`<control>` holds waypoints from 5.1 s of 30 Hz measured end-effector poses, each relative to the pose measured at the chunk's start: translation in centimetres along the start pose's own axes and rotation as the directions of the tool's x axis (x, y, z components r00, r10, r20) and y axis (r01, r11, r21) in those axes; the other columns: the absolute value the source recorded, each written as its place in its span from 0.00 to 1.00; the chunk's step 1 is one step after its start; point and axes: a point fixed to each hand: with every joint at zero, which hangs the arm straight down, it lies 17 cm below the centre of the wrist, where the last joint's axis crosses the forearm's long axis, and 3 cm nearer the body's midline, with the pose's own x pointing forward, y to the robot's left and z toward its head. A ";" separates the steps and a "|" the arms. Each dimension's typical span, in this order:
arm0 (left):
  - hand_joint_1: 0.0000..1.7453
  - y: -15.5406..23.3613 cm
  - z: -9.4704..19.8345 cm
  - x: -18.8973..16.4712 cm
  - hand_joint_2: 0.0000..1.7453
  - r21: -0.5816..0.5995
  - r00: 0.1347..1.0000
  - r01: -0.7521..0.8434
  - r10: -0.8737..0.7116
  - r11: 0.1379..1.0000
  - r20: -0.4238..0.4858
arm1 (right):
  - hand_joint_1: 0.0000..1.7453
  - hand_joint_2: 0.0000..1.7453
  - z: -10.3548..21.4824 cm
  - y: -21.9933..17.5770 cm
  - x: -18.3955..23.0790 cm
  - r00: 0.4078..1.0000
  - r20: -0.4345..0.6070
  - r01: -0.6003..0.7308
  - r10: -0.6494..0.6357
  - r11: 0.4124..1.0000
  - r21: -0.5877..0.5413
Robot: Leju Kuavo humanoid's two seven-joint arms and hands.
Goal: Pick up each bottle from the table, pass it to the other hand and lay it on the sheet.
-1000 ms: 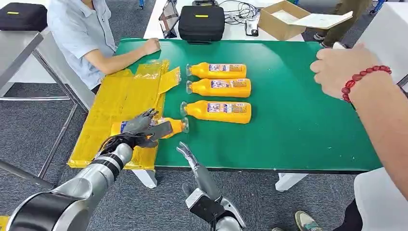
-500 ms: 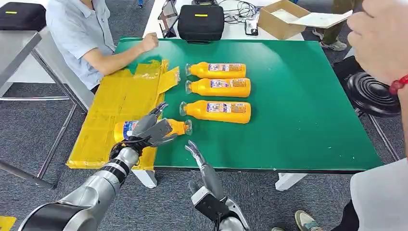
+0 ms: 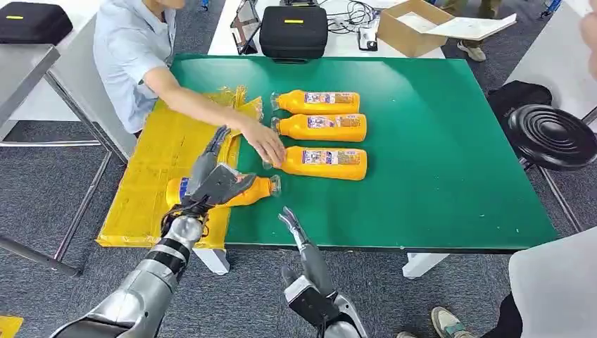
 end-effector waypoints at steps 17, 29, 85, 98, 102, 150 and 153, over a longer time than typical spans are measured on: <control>0.00 9.1 3.8 9.0 1.00 0.278 0.941 -0.284 0.212 0.918 0.263 | 0.00 1.00 0.0 -11.1 -2.8 0.781 -0.011 -0.623 0.624 0.778 -0.079; 0.00 9.6 8.7 8.4 1.00 0.297 0.938 -0.304 0.230 0.905 0.259 | 0.00 1.00 0.6 -20.0 -6.1 0.516 -0.120 -0.855 0.848 0.519 -0.008; 0.00 4.6 7.5 11.8 1.00 0.145 0.929 -0.290 0.242 0.946 0.281 | 1.00 1.00 -1.2 -22.1 -21.1 0.262 -0.452 -0.572 0.853 0.514 0.639; 0.00 4.5 7.3 11.2 1.00 0.139 0.916 -0.345 0.301 0.928 0.264 | 1.00 1.00 -2.8 -18.9 -19.1 0.590 -0.453 -0.464 0.669 0.739 0.488; 0.00 5.8 7.4 9.3 1.00 0.218 0.901 -0.423 0.384 0.879 0.201 | 1.00 1.00 -3.7 -17.9 -16.4 0.741 -0.409 -0.455 0.533 0.846 0.280; 0.00 -7.6 14.9 9.2 1.00 -0.176 0.552 -0.831 0.822 0.528 -0.140 | 1.00 1.00 -3.3 -1.2 -3.9 0.968 -0.028 -0.235 0.250 0.939 0.250; 0.00 -7.6 14.9 8.9 1.00 -0.167 0.529 -0.846 0.833 0.506 -0.162 | 1.00 1.00 -3.1 -0.5 -4.2 0.968 -0.034 -0.232 0.249 0.937 0.263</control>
